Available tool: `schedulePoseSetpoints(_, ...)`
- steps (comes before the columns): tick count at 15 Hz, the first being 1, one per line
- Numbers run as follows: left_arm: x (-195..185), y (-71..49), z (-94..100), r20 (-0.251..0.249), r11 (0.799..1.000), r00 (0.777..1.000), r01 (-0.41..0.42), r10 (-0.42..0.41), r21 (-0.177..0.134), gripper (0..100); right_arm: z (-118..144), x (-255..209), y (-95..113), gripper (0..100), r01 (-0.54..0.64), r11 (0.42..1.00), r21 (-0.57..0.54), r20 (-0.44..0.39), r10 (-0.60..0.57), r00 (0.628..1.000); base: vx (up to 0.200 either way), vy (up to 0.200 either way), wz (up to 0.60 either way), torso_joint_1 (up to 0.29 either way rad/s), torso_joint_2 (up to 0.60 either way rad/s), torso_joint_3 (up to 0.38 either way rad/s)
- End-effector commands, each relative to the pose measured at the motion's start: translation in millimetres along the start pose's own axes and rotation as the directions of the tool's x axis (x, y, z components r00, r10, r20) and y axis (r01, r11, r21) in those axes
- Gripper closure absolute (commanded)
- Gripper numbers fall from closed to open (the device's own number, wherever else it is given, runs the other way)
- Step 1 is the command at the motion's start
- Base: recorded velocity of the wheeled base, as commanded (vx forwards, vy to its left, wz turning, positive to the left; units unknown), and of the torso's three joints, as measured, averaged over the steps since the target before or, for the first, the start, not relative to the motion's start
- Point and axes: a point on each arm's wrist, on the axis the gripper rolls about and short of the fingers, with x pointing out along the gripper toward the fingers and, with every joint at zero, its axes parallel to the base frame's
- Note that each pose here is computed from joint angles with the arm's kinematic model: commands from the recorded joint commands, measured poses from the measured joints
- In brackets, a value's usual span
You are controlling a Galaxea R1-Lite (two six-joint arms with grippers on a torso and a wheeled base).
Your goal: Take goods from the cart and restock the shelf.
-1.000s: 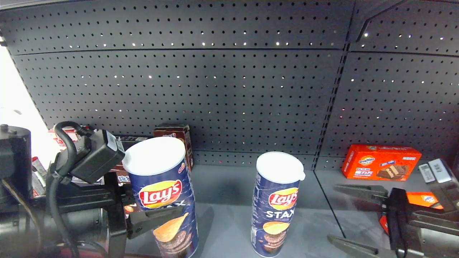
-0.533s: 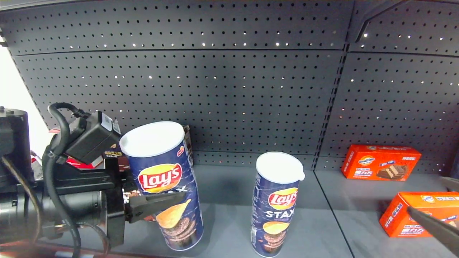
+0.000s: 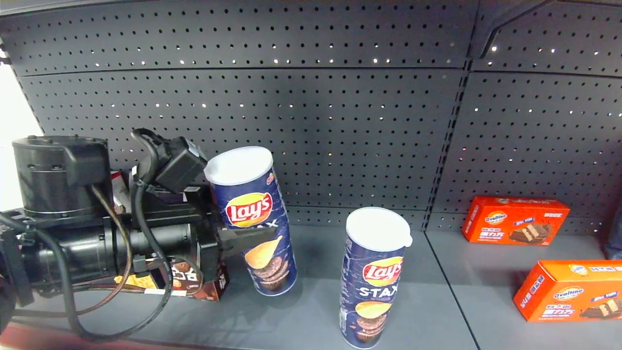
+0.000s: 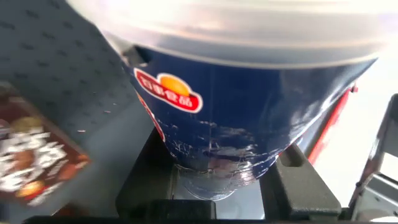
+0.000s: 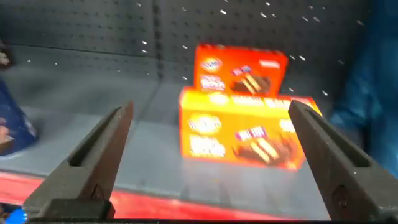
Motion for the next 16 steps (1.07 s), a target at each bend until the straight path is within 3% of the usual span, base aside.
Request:
schedulePoseSetpoints(1,18.8,10.8,-10.8,-0.046,0.999,0.999,0.019,-0.020,-0.030,100,-39.9,-18.8,-1.8,0,0.095,0.995,0.020,0.059,-0.096,0.994,0.000,0.000,0.00,0.000,0.00,0.000)
schedulePoseSetpoints(6,54.2,33.9,-0.6,-0.031,0.998,0.998,0.054,-0.055,-0.022,100,-61.5,-12.8,-1.2,0,0.162,0.987,0.016,0.003,-0.162,0.987,0.000,0.000,0.00,0.000,0.00,0.000)
schedulePoseSetpoints(8,69.2,41.9,0.7,-0.030,0.998,0.998,0.058,-0.059,-0.017,100,-68.9,-13.2,-0.9,0,0.163,0.984,0.065,-0.071,-0.159,0.985,0.000,0.000,0.00,0.000,0.00,0.000)
schedulePoseSetpoints(11,73.3,43.2,4.0,-0.021,0.998,0.998,0.062,-0.062,-0.011,100,-68.5,-13.0,0.8,0,0.089,0.991,0.100,-0.065,-0.083,0.994,0.000,0.000,0.00,0.000,0.00,0.000)
schedulePoseSetpoints(16,78.7,45.4,0.2,-0.032,0.998,0.997,0.066,-0.067,-0.019,100,-68.9,-12.9,0.9,0,0.083,0.991,0.100,-0.067,-0.077,0.995,0.000,0.000,0.00,0.000,0.00,0.000)
